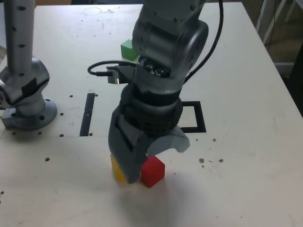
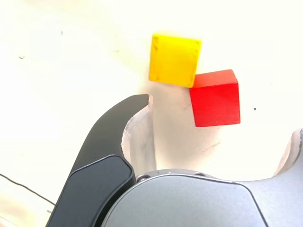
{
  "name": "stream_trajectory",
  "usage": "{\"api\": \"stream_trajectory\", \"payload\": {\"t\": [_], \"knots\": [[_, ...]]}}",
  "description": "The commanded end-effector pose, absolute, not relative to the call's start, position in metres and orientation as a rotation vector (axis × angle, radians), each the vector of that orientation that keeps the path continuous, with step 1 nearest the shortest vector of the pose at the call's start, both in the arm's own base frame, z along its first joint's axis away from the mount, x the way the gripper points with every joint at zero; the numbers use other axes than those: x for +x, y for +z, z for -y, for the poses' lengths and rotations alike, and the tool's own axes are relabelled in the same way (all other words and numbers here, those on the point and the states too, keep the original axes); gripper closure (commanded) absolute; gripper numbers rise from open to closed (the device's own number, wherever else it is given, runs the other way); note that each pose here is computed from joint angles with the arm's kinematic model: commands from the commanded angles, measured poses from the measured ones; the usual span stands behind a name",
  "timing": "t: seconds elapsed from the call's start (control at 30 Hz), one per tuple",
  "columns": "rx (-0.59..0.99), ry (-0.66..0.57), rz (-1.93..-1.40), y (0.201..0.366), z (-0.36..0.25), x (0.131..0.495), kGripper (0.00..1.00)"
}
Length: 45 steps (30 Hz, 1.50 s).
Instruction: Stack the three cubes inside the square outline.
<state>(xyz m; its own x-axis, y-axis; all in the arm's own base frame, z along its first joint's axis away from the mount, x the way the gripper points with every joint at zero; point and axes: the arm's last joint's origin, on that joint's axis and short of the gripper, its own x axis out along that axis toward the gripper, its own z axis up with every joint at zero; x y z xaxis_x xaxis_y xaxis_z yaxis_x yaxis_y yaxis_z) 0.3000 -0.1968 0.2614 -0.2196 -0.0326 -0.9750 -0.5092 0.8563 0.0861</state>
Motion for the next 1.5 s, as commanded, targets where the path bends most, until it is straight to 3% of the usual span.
{"api": "stream_trajectory", "payload": {"t": [0.0, 0.77, 1.47], "knots": [[-0.422, 0.466, -1.754, 0.256, 0.197, 0.303, 0.02], [-0.495, 0.493, -1.744, 0.218, 0.193, 0.317, 0.01], [-0.526, 0.544, -1.736, 0.210, 0.179, 0.318, 0.04]]}}
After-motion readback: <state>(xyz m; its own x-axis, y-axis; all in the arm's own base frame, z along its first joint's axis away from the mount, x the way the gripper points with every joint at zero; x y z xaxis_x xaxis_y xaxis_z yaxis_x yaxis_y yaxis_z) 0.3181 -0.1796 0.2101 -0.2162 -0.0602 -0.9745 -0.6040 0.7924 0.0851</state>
